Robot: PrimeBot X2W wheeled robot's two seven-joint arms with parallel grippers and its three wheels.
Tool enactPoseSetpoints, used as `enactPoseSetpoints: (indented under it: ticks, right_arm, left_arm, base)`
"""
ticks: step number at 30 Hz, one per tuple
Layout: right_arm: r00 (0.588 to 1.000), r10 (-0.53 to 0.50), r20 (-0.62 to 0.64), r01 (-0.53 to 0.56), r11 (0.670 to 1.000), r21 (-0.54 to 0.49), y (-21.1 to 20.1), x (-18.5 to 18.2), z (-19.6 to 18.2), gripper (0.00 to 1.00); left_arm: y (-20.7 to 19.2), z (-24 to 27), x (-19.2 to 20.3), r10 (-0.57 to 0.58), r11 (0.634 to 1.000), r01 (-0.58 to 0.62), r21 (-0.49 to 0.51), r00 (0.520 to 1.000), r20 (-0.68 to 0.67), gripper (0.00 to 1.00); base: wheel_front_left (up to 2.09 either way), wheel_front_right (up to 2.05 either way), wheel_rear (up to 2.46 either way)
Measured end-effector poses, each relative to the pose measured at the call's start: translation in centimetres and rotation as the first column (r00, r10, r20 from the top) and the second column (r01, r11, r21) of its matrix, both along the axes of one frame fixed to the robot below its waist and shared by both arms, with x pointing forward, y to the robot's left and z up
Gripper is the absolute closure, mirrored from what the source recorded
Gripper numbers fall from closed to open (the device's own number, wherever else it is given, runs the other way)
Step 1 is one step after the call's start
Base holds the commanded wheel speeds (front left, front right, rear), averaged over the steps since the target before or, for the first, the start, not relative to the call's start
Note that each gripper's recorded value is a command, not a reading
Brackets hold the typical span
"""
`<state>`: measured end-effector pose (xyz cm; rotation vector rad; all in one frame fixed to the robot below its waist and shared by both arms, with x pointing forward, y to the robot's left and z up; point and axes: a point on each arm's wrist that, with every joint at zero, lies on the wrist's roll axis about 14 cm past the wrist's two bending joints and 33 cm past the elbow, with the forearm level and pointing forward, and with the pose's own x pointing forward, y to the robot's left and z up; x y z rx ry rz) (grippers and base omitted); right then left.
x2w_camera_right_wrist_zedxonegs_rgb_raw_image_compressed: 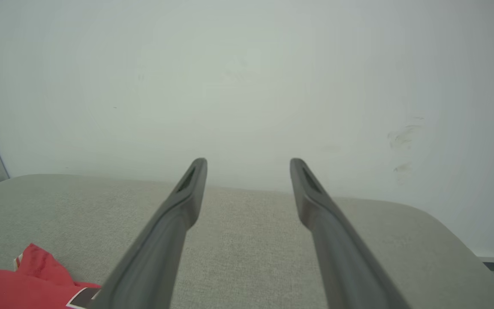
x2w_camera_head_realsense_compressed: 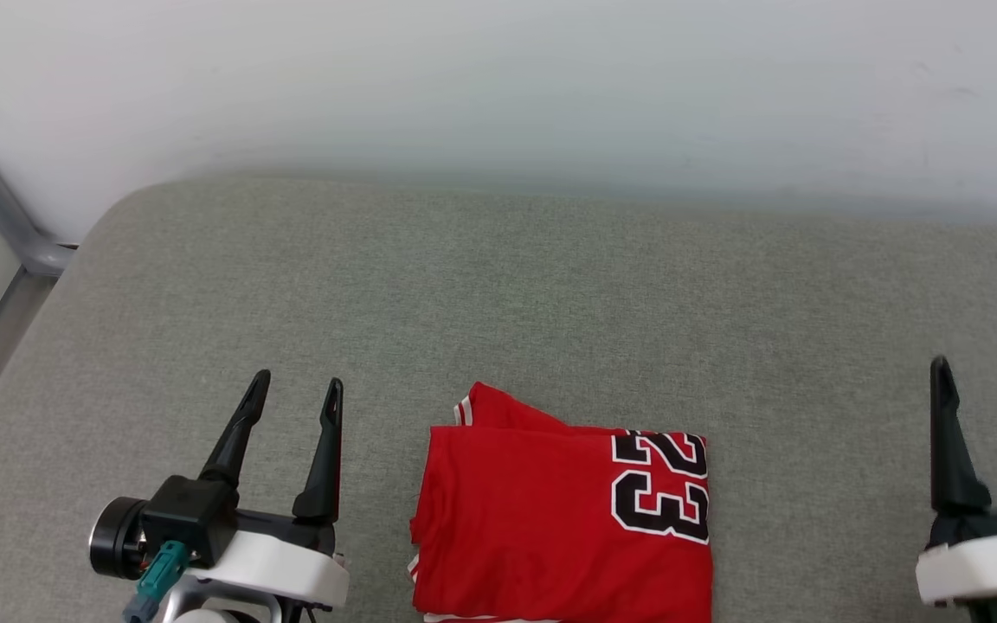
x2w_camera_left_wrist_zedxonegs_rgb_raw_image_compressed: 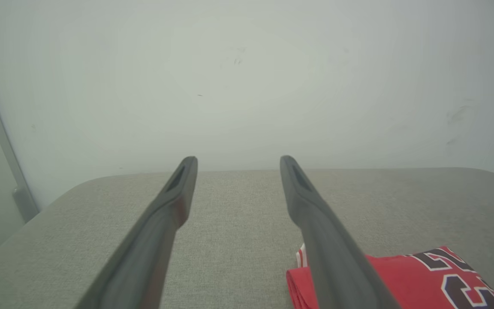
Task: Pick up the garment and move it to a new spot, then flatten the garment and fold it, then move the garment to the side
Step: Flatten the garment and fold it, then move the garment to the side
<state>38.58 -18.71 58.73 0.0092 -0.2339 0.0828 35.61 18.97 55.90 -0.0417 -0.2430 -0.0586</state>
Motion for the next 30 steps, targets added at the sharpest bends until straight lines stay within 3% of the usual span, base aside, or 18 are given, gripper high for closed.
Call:
enactPoseSetpoints:
  ticks: [12, 30]
  right_arm:
    - [0.998, -0.016, -0.066, 0.021, 0.997, 0.073, -0.2, -1.7, -3.2, 0.00]
    - [0.997, 0.020, -0.078, -0.012, 0.995, 0.099, 0.9, -0.9, -3.6, 0.00]
  left_arm:
    - [-1.2, -1.0, 0.3, -0.040, 0.999, 0.041, 0.018, 0.999, -0.030, 0.00]
    - [-0.7, -1.1, 0.2, -0.021, 1.000, 0.022, 0.019, 0.999, -0.036, 0.00]
  base:
    - [0.00, 0.00, 0.00]
    - [0.00, 0.00, 0.00]
